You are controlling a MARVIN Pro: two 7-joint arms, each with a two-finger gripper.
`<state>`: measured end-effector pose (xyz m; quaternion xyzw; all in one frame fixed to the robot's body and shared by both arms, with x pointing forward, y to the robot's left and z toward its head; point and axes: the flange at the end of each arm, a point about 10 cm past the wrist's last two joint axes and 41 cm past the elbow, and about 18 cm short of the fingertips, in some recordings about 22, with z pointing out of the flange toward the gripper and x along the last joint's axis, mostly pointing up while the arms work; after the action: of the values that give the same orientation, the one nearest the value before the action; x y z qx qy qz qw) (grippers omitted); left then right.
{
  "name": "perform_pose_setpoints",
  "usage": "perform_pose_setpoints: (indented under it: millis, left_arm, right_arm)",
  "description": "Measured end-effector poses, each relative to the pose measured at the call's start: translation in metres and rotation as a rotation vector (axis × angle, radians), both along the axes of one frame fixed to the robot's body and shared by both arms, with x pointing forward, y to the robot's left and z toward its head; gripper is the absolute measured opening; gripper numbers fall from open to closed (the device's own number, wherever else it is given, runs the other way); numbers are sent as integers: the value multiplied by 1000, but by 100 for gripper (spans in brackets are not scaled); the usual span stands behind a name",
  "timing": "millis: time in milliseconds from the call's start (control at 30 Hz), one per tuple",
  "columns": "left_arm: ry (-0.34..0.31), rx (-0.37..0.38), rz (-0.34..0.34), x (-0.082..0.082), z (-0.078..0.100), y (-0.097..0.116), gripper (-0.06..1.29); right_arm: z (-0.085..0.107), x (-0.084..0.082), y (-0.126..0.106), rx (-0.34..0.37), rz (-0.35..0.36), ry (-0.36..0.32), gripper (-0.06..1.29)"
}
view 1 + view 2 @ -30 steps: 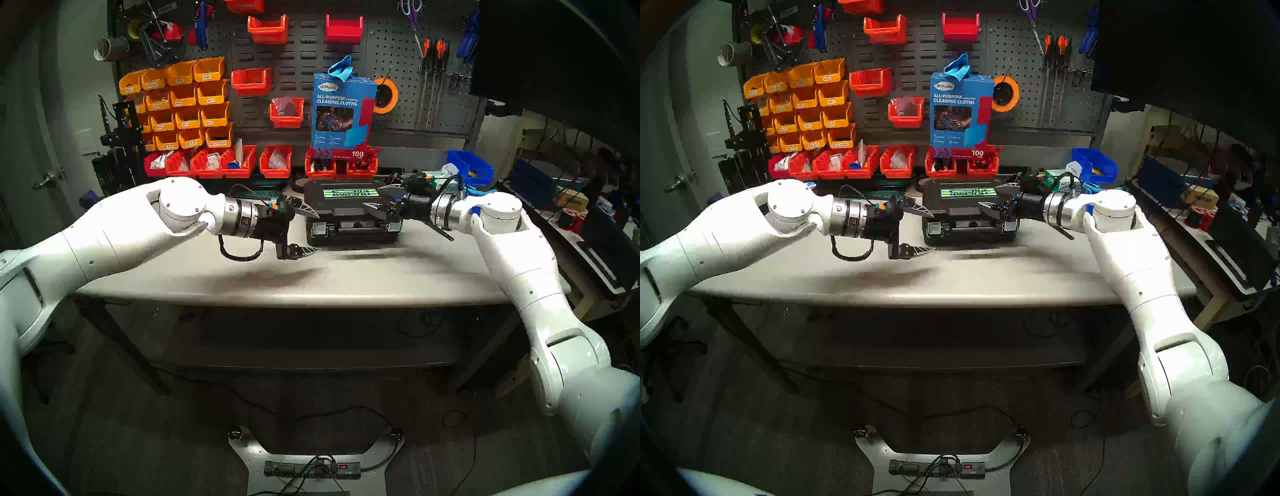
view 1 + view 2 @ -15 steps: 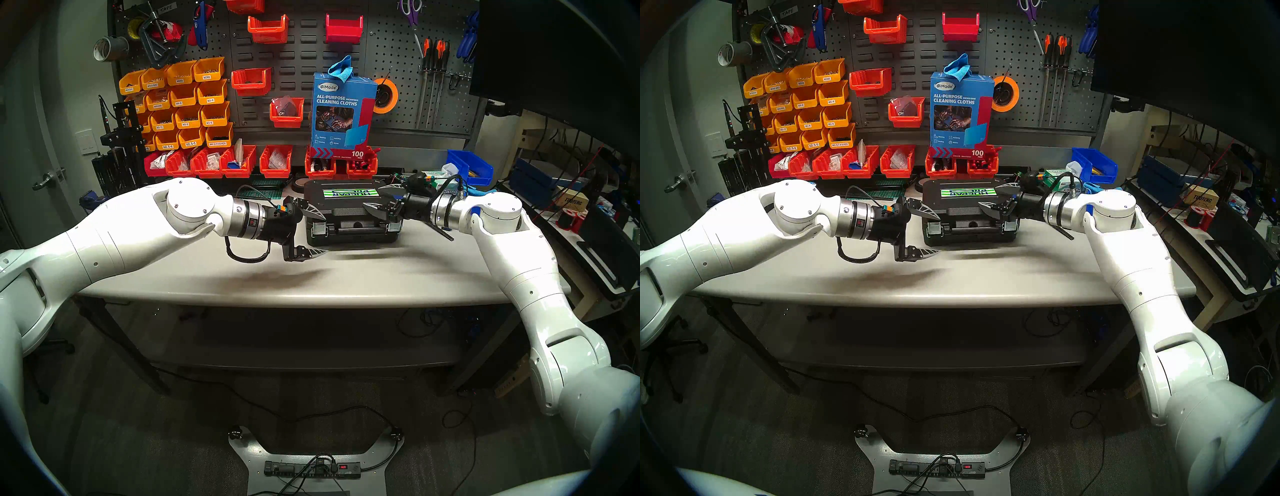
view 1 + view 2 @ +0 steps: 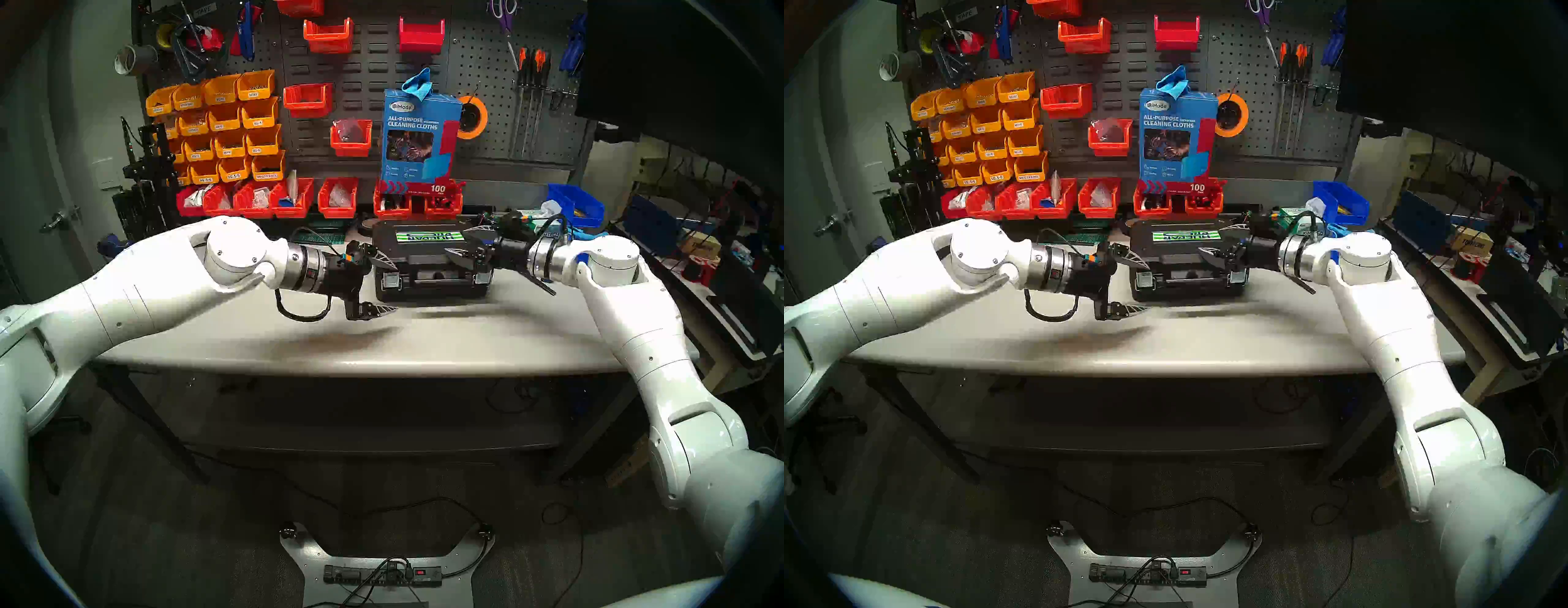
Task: Open the tool box
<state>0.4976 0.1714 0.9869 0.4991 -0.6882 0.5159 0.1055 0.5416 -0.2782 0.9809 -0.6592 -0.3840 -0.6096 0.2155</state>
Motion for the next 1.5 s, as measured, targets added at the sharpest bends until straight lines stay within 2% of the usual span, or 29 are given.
perform_pose_setpoints:
  millis: [300,500,700,767,867,967,1200,1367,1500]
  left_arm:
    - [24,32,-6,-11,-6,2,123]
    - [111,70,-47,-37,-33,1,124]
    - [126,46,-37,-47,-33,2,123]
    - [131,24,-18,-46,-33,2,118]
    - [139,-17,9,-42,-28,1,118]
    - [136,-72,41,-33,-16,-1,118]
    - [100,-239,148,2,33,-1,119]
    - [103,-364,243,29,62,5,119]
    - [132,-447,322,47,73,9,119]
  right_arm:
    - [0,0,0,0,0,0,124]
    - [0,0,0,0,-1,0,124]
    - [0,0,0,0,-1,0,124]
    - [0,0,0,0,-1,0,124]
    - [0,0,0,0,-1,0,124]
    - [0,0,0,0,-1,0,124]
    - [0,0,0,0,-1,0,124]
    - [0,0,0,0,-1,0,124]
    - [0,0,0,0,-1,0,124]
